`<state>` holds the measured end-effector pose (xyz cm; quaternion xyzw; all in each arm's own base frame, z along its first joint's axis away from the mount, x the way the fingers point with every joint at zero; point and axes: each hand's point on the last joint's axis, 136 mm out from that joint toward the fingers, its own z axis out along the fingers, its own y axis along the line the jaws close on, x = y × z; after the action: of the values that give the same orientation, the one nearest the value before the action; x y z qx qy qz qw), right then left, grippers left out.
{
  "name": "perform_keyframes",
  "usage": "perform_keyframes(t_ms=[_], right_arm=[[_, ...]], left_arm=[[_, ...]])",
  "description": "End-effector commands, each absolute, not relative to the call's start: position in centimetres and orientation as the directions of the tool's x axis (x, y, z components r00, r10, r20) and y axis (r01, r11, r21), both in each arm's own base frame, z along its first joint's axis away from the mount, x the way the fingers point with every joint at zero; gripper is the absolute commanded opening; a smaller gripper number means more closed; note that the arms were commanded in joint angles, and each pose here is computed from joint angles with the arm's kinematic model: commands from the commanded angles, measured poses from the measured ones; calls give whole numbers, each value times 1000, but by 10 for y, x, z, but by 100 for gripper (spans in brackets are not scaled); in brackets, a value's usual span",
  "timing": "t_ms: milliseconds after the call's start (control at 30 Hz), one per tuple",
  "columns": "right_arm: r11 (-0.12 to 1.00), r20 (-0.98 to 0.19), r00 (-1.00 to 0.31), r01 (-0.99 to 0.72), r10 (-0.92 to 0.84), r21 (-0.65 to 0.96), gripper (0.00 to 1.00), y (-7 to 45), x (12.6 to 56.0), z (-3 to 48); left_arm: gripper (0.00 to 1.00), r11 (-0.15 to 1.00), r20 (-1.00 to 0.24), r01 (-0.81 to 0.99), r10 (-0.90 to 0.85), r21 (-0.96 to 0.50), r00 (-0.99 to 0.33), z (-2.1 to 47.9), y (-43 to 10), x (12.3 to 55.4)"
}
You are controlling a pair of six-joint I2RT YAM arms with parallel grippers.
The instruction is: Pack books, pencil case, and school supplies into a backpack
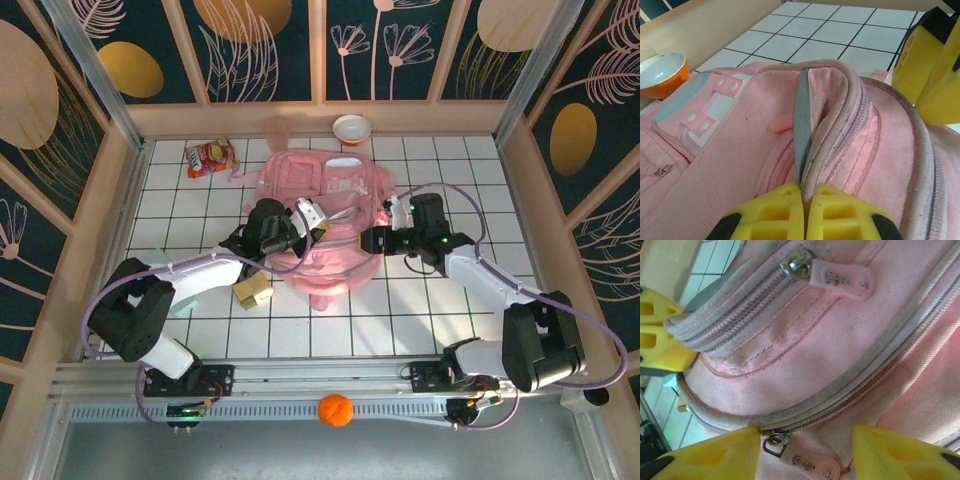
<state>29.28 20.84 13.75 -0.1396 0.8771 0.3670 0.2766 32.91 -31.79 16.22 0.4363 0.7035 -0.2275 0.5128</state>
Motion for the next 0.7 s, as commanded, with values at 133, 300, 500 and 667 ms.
perform_keyframes(t_ms=[133, 300, 500, 667], right_arm=[[647, -627, -771, -534, -109, 544, 37, 221, 287, 147], [617, -622, -773, -554, -130, 559, 39, 223, 274, 147], [624, -592, -791, -543, -155, 562, 32, 221, 268, 139], [647, -594, -794, -523, -133, 555, 17, 218, 274, 142]], left_arm=[[0, 505, -968, 847, 247, 168, 44, 224, -336, 337], [0, 506, -969, 846, 244, 165, 43, 224, -336, 338], [0, 505, -970, 848, 241, 161, 40, 224, -336, 336], [0, 510, -970, 845, 241, 162, 41, 226, -334, 336]])
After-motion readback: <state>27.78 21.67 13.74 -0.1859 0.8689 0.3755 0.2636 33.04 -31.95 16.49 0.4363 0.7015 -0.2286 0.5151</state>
